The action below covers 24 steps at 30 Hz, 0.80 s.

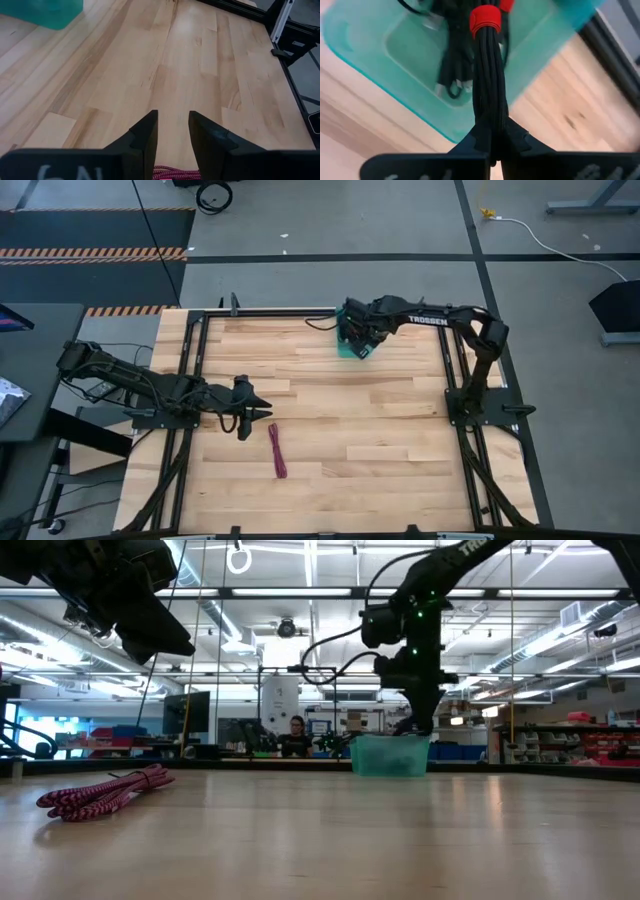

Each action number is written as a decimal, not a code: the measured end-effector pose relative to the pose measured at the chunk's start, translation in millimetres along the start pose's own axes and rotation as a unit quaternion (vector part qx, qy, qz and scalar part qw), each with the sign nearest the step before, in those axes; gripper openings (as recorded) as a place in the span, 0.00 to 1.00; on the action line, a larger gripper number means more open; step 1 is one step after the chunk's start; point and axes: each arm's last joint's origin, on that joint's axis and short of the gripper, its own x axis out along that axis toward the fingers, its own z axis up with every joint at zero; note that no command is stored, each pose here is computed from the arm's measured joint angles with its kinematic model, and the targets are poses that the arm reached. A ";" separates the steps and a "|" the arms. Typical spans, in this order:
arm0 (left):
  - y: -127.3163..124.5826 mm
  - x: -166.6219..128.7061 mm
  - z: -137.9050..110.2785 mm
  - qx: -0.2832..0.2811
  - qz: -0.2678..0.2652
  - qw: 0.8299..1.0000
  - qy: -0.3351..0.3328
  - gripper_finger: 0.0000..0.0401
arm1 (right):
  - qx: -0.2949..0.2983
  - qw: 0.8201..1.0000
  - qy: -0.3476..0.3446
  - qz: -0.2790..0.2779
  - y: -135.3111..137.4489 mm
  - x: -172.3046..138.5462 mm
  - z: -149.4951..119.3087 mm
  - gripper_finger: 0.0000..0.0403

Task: Pick and place USB-C Cables
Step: Put the black charger cable into the green bin

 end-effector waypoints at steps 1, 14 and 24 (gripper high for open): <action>0.0 0.0 0.0 0.000 0.000 1.000 0.000 0.29 | 0.002 1.000 -0.006 0.005 1.1 3.1 -0.1 0.04; 0.0 0.0 0.0 0.000 0.000 1.000 0.000 0.29 | -0.017 0.999 -0.033 0.036 6.1 18.4 -1.0 0.26; 0.0 0.0 0.0 0.000 0.000 1.000 0.000 0.29 | -0.060 0.995 -0.078 -0.032 4.3 -6.8 1.3 0.26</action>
